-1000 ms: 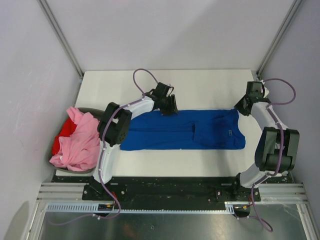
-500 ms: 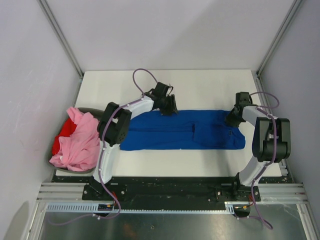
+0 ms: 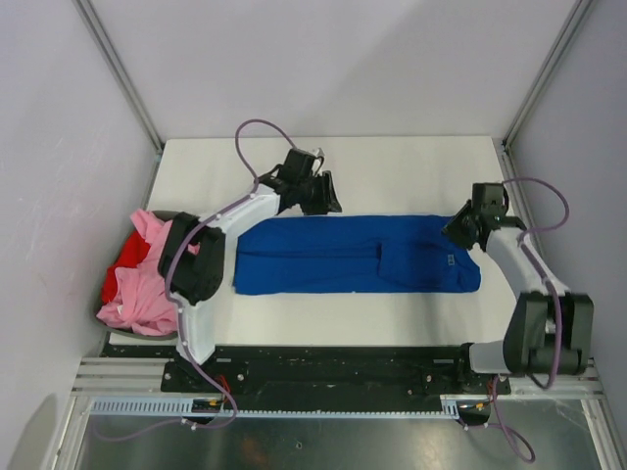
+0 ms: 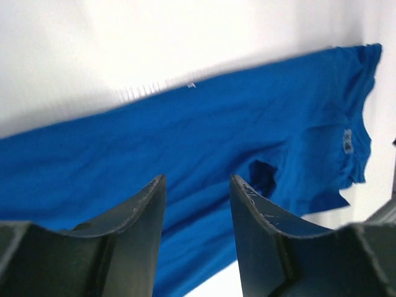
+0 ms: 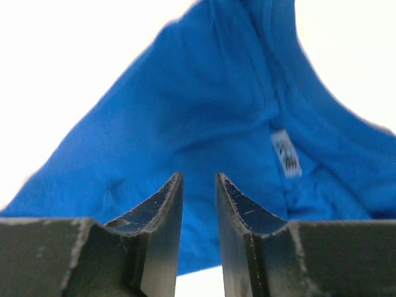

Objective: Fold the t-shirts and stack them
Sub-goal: Rotate the tshirt 85 degrees

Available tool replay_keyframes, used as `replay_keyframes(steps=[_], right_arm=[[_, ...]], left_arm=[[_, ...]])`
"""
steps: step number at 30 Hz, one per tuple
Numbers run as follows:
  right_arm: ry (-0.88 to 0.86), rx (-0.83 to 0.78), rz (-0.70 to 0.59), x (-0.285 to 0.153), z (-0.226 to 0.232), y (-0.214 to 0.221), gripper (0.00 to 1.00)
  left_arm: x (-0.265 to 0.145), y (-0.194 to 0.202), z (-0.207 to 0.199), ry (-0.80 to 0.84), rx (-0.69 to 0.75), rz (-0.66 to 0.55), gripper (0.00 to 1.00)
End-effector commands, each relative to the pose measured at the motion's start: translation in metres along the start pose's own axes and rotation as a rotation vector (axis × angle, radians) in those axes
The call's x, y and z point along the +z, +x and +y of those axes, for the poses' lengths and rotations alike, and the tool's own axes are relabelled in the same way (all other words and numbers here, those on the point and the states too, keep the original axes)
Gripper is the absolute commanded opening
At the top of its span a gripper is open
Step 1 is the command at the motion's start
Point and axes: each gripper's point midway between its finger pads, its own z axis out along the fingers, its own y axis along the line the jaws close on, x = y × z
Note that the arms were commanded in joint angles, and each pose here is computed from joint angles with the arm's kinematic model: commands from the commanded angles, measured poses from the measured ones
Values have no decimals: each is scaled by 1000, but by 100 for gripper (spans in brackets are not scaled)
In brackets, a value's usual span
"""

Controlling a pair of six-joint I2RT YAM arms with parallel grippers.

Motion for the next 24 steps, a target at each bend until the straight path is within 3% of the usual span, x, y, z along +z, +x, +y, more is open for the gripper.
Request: replay_keyframes(steps=[1, 7, 13, 24], right_arm=[[-1, 108, 62, -38, -13, 49, 31], [29, 201, 94, -68, -39, 103, 17], [40, 256, 47, -68, -52, 107, 15], [78, 273, 88, -30, -49, 110, 11]], left_arm=[[-47, -5, -16, 41, 45, -63, 51], [-73, 18, -11, 32, 52, -62, 51], [-88, 34, -4, 22, 64, -64, 51], [-109, 50, 6, 11, 80, -78, 52]])
